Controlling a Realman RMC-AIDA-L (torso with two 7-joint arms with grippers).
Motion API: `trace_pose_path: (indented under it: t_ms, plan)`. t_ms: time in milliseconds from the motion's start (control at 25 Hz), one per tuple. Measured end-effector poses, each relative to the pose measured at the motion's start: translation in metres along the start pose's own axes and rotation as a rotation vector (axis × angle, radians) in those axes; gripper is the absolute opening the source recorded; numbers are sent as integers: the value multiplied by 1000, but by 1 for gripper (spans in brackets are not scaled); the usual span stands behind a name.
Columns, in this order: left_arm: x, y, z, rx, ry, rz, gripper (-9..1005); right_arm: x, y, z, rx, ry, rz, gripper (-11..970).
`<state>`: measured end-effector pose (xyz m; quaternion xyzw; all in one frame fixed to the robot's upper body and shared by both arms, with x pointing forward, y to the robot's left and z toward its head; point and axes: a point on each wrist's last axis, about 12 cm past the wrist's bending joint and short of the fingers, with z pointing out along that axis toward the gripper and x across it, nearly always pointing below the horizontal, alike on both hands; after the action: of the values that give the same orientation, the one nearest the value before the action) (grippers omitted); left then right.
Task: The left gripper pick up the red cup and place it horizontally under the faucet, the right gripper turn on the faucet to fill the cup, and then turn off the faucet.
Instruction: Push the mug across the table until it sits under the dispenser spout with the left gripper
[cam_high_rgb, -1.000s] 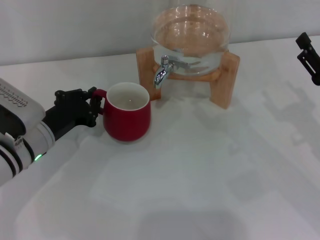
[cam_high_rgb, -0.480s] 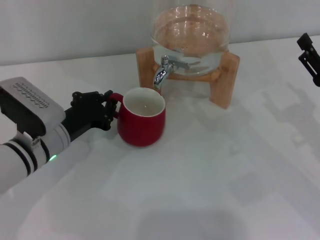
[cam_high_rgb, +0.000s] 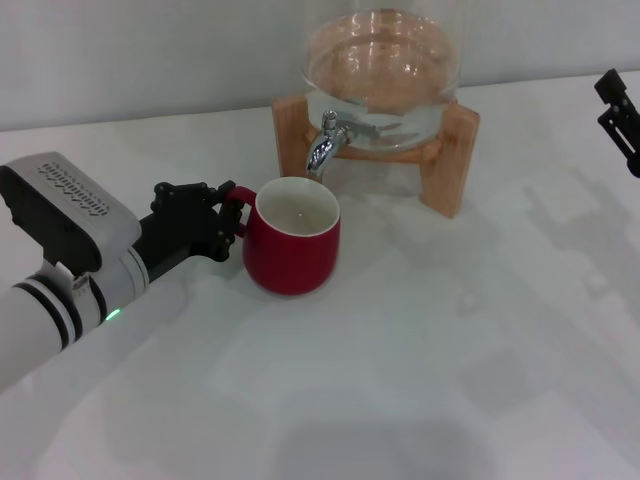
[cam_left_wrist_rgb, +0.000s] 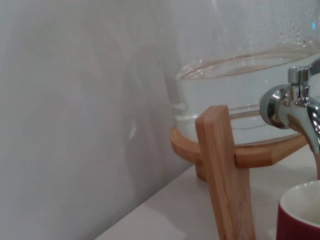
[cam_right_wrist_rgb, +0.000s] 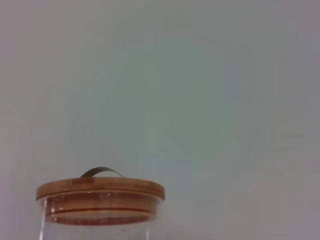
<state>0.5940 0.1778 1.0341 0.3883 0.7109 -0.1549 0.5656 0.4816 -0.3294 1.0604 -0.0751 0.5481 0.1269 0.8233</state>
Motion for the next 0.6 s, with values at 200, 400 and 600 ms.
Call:
trace_pose_path:
  t_ms: [200,400,600]
  plan:
    - [2,-1,-1,-1,3,-3,116,-1,1,0,-4,-9,2,784]
    - [5,-2,-4,2,11,-8,114,-2,1,-1,-8,-13,3,784]
    - [6,-2,-4,3,14,-10,112,-2,1,-1,-8,-13,15,784]
